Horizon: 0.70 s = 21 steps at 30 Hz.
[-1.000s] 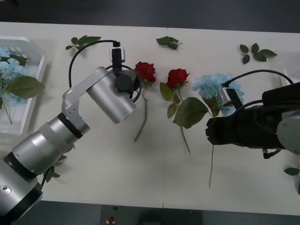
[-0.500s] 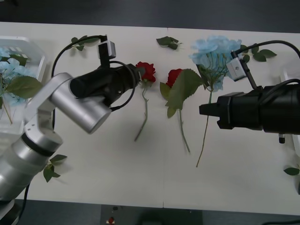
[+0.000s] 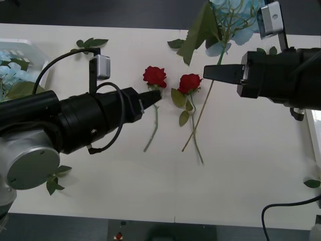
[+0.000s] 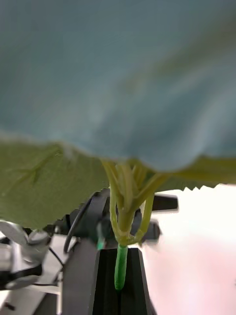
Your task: Put the red flowers into the right box and the blue flowers into the left box
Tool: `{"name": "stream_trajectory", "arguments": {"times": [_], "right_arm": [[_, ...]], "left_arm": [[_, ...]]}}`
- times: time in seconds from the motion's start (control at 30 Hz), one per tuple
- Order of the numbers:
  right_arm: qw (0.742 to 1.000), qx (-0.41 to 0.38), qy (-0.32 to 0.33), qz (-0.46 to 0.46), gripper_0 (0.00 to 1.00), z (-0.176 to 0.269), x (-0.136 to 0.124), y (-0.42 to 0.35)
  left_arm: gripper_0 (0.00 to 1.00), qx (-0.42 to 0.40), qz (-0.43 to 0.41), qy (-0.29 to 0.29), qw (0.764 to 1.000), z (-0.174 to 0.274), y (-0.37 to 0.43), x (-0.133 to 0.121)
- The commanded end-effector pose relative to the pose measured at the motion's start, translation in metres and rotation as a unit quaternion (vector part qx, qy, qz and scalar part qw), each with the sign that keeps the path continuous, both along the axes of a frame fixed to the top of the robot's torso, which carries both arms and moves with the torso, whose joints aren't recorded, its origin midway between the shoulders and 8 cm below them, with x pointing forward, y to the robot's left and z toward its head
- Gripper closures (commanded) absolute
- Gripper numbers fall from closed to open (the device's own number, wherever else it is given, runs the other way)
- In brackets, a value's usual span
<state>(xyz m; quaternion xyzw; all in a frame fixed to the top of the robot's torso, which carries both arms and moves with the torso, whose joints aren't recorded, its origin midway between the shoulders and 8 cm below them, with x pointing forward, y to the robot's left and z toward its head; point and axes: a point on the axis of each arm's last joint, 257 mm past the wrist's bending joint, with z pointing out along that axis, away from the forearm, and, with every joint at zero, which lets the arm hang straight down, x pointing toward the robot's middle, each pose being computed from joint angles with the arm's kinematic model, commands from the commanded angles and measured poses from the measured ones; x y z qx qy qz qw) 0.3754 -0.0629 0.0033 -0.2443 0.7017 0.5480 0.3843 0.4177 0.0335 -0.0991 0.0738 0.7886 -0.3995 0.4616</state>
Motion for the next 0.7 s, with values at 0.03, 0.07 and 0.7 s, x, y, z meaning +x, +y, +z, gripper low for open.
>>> {"name": "stream_trajectory", "arguments": {"times": [0.03, 0.07, 0.7], "right_arm": [[0.999, 0.029, -0.025, 0.034, 1.00, 0.030, -0.002, 0.008], [0.998, 0.039, -0.021, 0.044, 1.00, 0.036, -0.002, 0.010], [0.985, 0.112, 0.002, 0.127, 1.00, 0.099, 0.004, 0.028]], "left_arm": [[0.00, -0.053, -0.067, -0.027, 0.996, 0.049, -0.035, -0.049], [0.00, -0.064, -0.078, -0.029, 0.994, 0.057, -0.039, -0.059], [0.00, -0.098, -0.146, -0.056, 0.983, 0.098, -0.086, -0.103]]}}
